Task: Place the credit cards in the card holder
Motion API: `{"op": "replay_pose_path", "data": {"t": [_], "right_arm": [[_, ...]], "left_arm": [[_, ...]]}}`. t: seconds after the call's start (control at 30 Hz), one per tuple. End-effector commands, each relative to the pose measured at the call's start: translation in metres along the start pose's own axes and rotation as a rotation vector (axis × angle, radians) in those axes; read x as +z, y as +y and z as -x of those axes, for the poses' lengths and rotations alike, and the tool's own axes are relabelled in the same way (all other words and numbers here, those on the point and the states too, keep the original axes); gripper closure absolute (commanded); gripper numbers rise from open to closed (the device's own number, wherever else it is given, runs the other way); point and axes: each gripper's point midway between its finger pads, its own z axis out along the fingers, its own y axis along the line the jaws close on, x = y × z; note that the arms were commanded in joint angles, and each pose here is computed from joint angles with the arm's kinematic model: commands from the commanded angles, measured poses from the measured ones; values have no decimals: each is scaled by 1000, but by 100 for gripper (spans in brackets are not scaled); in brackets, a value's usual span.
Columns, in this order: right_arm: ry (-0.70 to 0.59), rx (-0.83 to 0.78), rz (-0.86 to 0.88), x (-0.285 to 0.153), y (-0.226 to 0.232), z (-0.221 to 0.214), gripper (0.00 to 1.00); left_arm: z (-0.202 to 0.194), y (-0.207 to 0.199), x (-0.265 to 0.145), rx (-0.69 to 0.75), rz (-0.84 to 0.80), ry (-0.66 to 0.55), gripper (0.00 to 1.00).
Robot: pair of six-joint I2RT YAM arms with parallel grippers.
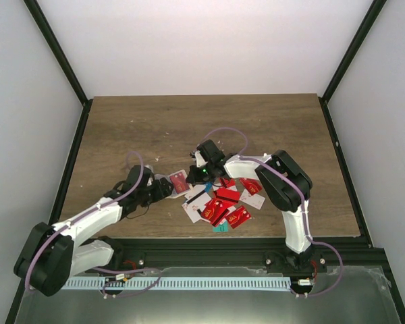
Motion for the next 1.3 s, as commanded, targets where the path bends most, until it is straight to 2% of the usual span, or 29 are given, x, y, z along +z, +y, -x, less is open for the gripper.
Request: {"op": "replay_pose_path", "data": {"t": [0.0, 0.53, 0.8, 1.03, 1.27], "right_arm": [[157, 91, -179, 19, -57, -53, 99], [147, 76, -186, 15, -54, -47, 99], [140, 82, -180, 10, -56, -42, 99], [132, 82, -160, 3, -55, -35, 99], [127, 81, -153, -6, -59, -26, 94]], "left_arm": [[5, -31, -3, 50, -75, 10, 18], [5, -69, 26, 148, -80, 62, 21], [10, -68, 39, 196, 22, 83, 21], [12, -64, 52, 218, 33, 74, 36], [21, -58, 47, 267, 86, 36, 52]]}}
